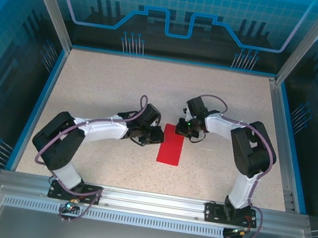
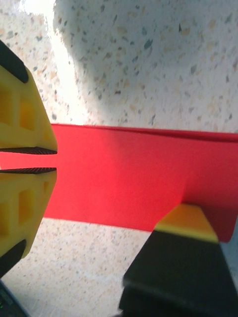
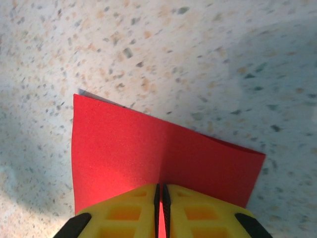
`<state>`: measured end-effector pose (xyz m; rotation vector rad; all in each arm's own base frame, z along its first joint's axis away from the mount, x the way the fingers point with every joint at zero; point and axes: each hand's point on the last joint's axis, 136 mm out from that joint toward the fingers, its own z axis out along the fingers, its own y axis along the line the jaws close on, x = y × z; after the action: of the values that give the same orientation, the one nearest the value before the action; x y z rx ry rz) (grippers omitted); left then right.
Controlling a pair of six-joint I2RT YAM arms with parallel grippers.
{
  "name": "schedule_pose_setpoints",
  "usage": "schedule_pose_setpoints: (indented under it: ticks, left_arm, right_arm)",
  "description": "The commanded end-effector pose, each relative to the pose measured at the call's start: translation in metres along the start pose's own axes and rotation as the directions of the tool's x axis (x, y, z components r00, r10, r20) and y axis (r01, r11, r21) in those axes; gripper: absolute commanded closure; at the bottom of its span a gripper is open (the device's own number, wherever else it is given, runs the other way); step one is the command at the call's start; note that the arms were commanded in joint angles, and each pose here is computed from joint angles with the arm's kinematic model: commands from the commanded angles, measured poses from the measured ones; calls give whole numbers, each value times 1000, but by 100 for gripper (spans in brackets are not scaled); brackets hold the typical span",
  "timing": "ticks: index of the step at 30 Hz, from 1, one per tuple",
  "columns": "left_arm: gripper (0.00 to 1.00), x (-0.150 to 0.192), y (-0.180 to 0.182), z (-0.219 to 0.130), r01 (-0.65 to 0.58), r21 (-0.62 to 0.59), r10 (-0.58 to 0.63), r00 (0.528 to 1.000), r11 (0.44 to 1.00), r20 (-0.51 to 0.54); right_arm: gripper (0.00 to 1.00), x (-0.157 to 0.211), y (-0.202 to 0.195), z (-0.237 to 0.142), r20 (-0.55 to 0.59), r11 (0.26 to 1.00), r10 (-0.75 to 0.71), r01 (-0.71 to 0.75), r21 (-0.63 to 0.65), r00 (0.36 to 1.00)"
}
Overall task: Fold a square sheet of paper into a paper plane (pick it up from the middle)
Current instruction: First fold in half a square sheet of paper at the center of the table.
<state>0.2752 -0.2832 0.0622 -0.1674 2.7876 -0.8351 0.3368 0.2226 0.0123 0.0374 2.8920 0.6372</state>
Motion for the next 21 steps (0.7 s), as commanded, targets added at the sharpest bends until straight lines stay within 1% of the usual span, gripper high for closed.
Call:
schedule_pose_setpoints:
  ticks: [1, 6, 9, 11, 12, 14, 17, 19, 21]
  left_arm:
    - [80, 7, -11, -6, -13, 20, 13, 1000, 1000, 5]
    - [80, 19, -29, -2, -39, 64, 39, 999, 997, -3]
    - [80, 27, -43, 3, -54, 94, 56, 998, 994, -13]
    - [80, 32, -53, 9, -65, 117, 67, 998, 991, -19]
    - [80, 36, -58, 13, -69, 128, 73, 997, 989, -24]
    - [81, 42, -68, 22, -75, 146, 82, 996, 986, -39]
    - [83, 52, -81, 39, -79, 166, 92, 993, 983, -68]
    - [85, 56, -88, 48, -79, 173, 93, 993, 982, -77]
    - [87, 57, -92, 57, -80, 171, 95, 992, 982, -81]
  right_arm:
    - [86, -2, -31, -3, 16, 990, 87, -89, 108, 996]
    - [86, -1, -53, -18, 74, 970, 170, -180, 162, 983]
    - [86, 7, -70, -28, 112, 946, 241, -259, 193, 964]
    - [86, 15, -78, -33, 131, 933, 285, -306, 189, 950]
    - [86, 17, -79, -37, 142, 929, 304, -326, 175, 942]
    - [85, 19, -74, -43, 160, 940, 303, -322, 110, 939]
    - [83, 15, -53, -59, 189, 966, 259, -258, -35, 947]
    - [83, 18, -42, -66, 177, 969, 233, -214, -121, 956]
    - [84, 28, -36, -71, 158, 969, 209, -182, -166, 965]
